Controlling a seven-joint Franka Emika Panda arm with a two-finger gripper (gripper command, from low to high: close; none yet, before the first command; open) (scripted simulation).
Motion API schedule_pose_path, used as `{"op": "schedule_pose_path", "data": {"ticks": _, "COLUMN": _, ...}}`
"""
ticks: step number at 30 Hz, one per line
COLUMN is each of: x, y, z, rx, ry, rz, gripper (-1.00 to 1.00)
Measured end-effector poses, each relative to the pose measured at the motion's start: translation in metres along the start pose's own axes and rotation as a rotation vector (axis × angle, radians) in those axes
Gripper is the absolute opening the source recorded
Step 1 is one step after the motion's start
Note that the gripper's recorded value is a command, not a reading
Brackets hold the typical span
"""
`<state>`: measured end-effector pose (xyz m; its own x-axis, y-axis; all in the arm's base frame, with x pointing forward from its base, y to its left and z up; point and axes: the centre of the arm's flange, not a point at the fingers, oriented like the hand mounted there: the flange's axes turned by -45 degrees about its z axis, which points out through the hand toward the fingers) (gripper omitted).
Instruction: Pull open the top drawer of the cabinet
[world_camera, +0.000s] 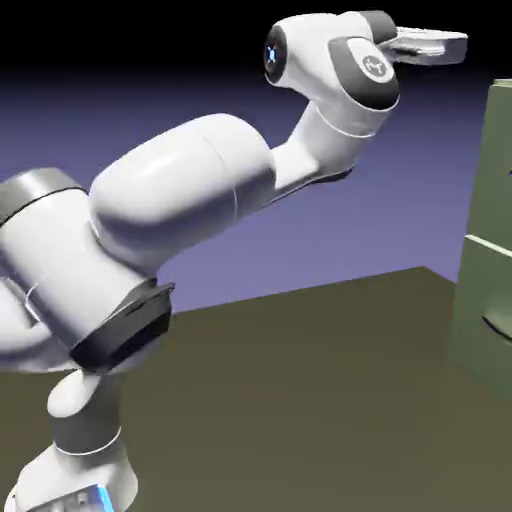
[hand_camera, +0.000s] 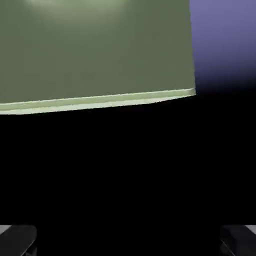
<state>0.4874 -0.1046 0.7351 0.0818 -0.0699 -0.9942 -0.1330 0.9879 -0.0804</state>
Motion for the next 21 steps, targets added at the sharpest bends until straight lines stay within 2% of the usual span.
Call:
{"op": "schedule_pose_path", "data": {"ticks": 11, "x": 0.094, "y": -0.021, "z": 0.096, "rx": 0.068, "ry": 0.048, "rz": -0.667, "gripper": 0.0}}
{"op": "schedule_pose_path", "data": {"ticks": 21, "x": 0.215, "y": 0.006, "z": 0.183, "rx": 0.058, "ry": 0.147, "rz": -1.347, "gripper": 0.0}}
